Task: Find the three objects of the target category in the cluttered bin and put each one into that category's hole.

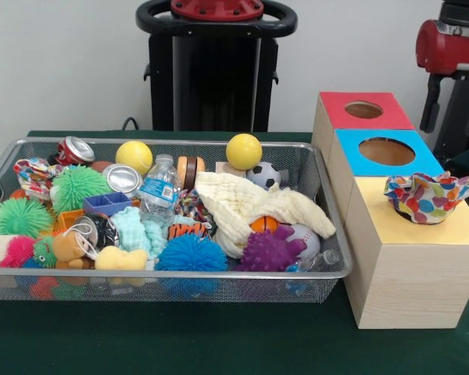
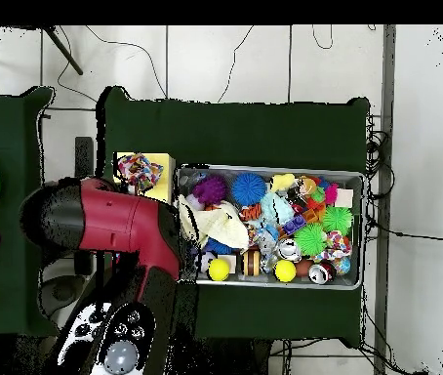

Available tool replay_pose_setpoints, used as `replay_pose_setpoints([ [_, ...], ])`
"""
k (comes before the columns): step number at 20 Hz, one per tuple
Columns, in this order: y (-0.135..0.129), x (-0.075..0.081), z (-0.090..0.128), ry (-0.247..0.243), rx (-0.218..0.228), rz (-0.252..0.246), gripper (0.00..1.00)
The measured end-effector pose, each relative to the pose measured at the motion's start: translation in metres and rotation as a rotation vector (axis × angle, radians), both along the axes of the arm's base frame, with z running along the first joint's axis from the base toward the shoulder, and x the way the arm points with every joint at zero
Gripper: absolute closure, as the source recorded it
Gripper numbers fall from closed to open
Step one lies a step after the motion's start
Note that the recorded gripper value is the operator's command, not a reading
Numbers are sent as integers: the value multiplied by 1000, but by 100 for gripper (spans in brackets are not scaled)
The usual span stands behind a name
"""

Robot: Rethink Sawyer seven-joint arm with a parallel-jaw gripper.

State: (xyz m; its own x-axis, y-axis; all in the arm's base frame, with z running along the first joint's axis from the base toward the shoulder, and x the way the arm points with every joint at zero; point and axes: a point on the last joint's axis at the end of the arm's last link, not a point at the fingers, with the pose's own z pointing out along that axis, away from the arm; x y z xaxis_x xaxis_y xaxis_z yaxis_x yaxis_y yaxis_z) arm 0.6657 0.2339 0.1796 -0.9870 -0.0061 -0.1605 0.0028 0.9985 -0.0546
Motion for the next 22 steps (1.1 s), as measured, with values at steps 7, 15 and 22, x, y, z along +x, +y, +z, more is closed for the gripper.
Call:
replay_pose_setpoints([
  [7,-5,4,4,-7,1,-5,0],
  [15,-15,8,4,-10,2,-18,100],
  [22,-19,11,4,-22,-1,-21,100],
])
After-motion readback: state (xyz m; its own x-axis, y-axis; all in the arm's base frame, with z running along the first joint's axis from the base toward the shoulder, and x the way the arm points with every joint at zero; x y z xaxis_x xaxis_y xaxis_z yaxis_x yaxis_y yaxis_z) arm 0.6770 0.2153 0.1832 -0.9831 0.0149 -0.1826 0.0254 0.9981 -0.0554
